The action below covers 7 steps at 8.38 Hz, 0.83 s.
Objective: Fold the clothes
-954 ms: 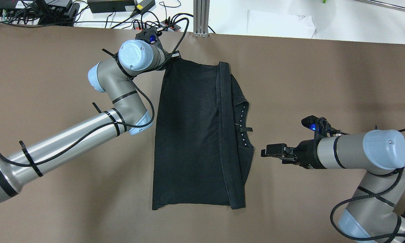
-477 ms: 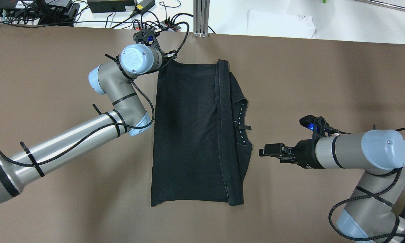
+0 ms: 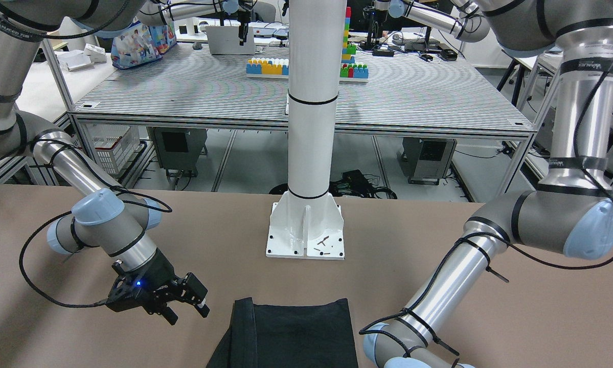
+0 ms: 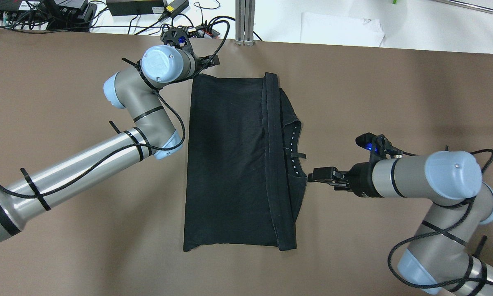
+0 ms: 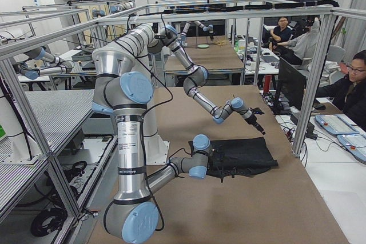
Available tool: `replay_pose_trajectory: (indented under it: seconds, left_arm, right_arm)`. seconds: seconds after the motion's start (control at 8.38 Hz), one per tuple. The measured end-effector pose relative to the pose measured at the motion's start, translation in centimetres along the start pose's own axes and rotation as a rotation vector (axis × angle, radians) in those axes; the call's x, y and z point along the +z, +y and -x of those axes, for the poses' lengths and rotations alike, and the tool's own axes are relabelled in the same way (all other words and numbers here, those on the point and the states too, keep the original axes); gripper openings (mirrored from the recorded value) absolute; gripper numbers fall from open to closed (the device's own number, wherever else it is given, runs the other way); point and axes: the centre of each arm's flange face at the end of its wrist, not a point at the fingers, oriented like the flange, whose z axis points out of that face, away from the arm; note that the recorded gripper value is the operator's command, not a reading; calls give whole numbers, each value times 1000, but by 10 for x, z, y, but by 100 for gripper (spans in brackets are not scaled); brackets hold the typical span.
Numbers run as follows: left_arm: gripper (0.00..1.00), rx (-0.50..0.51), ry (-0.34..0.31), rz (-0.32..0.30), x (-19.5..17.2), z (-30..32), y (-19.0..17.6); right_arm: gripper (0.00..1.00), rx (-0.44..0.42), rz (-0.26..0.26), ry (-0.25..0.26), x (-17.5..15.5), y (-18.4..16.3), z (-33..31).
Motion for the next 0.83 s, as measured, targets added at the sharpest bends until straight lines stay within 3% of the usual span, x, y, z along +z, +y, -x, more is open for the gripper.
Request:
replay_pose_trajectory:
  seconds: [0.36, 0.83]
  left_arm:
    - [100, 38, 99, 121, -42, 42, -23]
    - [100, 119, 167, 196, -98, 133, -20]
  right_arm:
    - [94, -58, -36, 157, 24, -24, 103]
    - [94, -216, -94, 350, 71, -17, 176]
